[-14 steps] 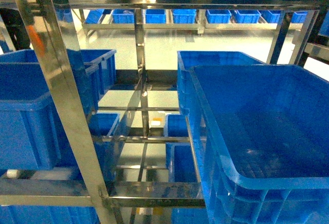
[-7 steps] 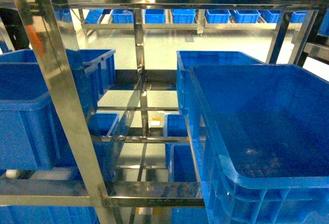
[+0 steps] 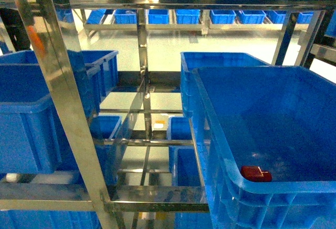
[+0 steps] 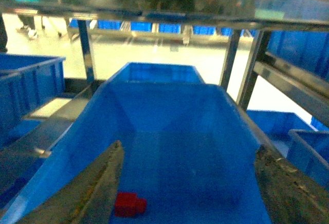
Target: Pick red block from blue box to shelf
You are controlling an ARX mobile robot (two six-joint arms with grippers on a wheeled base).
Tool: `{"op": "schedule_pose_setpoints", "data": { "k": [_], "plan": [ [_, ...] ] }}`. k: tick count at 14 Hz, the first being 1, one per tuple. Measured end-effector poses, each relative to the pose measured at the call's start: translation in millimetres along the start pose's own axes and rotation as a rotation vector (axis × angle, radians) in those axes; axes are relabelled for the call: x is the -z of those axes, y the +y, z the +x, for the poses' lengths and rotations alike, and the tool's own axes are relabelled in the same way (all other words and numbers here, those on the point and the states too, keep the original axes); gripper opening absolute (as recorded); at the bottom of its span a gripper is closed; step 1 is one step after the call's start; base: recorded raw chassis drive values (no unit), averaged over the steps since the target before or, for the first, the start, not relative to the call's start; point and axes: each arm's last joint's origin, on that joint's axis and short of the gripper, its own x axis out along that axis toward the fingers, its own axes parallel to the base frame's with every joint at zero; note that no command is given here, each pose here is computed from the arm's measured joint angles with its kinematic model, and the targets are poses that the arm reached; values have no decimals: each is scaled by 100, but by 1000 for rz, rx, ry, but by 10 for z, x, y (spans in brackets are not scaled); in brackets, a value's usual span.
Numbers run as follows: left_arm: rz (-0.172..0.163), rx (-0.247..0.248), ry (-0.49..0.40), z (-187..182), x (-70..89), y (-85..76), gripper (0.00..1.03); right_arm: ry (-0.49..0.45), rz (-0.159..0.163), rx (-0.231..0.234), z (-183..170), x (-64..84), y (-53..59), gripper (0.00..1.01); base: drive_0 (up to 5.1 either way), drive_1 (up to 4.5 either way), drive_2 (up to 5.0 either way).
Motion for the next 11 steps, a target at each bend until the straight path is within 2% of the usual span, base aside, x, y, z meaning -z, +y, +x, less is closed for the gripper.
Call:
{"op": "schedule_pose_setpoints", "data": {
  "k": [1,4,5,6,7,8,11],
  "plan": [
    [0,0,0,0,0,0,98,-26,12,16,-36,-21,-47,64,0,0,0],
    [0,0,0,0,0,0,98,-5,19,5,-142,89,-112,25,0,0,0],
    [0,0,0,0,0,0,98,-14,24,-11,-171,87,-161,12,0,0,0],
    [0,0,-1,0,-1,0,98,-22,25,18,-200,91,-230,1,0,0,0],
    [0,0,0,0,0,0,98,-49,28,23,-217,135,-237,2,0,0,0],
    [0,0,-1,0,-1,0,98,-24,26,0,-232,163,-222,2,0,0,0],
    [0,0,0,0,0,0,98,-38,27,2,-304,145,-224,2,0,0,0]
  ]
}}
